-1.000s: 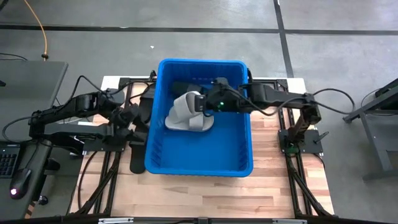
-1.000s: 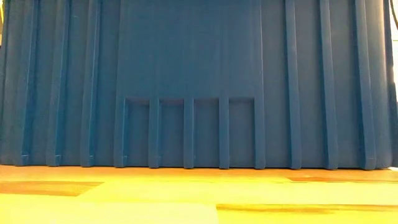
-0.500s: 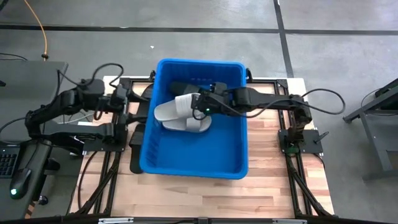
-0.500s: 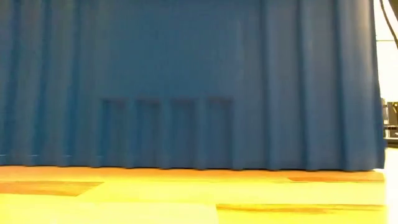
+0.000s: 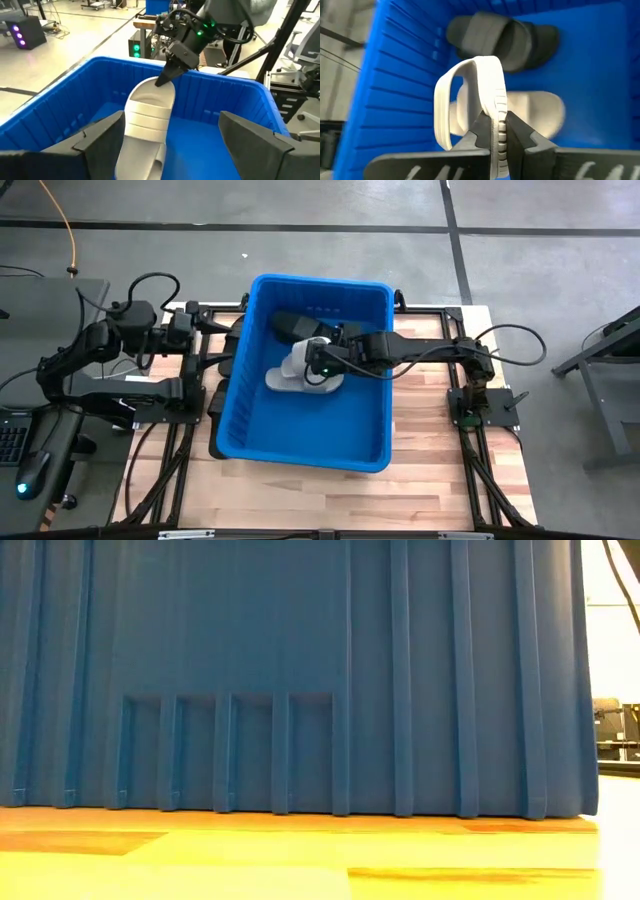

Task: Pick and place slides into bin
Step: Put the white slide into the blue container

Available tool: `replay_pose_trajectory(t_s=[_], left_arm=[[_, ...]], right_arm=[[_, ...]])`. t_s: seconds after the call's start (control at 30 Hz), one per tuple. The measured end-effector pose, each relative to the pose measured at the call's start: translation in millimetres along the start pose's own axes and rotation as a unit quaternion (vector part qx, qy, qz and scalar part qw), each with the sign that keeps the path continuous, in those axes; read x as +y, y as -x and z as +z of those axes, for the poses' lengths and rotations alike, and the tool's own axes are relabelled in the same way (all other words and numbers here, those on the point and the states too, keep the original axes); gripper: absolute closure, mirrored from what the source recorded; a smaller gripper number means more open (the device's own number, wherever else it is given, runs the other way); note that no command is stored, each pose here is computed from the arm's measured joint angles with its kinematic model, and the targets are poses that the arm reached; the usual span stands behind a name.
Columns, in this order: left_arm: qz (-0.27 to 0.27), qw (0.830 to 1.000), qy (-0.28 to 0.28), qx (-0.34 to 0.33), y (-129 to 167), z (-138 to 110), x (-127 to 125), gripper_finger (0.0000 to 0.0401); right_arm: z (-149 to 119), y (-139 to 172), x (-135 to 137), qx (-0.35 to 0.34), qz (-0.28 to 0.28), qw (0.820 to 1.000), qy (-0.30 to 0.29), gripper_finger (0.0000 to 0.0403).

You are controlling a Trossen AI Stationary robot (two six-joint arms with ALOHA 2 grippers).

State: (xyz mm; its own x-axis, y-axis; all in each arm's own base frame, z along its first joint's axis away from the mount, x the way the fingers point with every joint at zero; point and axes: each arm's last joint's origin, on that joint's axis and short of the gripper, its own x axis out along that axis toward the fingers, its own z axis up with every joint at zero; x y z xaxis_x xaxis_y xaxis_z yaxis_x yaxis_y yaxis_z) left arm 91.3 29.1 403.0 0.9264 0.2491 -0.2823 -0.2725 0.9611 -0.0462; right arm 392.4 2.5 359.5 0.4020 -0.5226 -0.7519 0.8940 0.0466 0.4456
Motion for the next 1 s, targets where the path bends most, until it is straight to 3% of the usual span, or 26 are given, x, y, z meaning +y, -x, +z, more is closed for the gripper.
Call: replay_pose_trajectory(t_s=[0.2,0.47,0.63,0.83,1.0], left_arm=[[0.0,1.0,0.0,0.003,-1,0,0,0.0092],[0.001,1.0,0.0,0.003,-1,0,0,0.0091],[0.001,1.0,0.0,0.002,-1,0,0,0.0091],[0.002,1.0,0.004,0.002,-1,0,0,0.0091],[0.002,1.0,0.014,0.002,-1,0,0,0.0091]], right_arm=[[1,-5,9,-0.011,0.031,0.999,-0.008,0.0403],[-23,-55,6,0.066,-0.052,0.996,0.04,0.0403],[-43,-95,2,0.111,-0.102,0.985,0.079,0.0403],[-55,-123,-7,0.141,-0.154,0.97,0.123,0.0403],[-45,-131,-10,0.165,-0.16,0.961,0.156,0.0359]])
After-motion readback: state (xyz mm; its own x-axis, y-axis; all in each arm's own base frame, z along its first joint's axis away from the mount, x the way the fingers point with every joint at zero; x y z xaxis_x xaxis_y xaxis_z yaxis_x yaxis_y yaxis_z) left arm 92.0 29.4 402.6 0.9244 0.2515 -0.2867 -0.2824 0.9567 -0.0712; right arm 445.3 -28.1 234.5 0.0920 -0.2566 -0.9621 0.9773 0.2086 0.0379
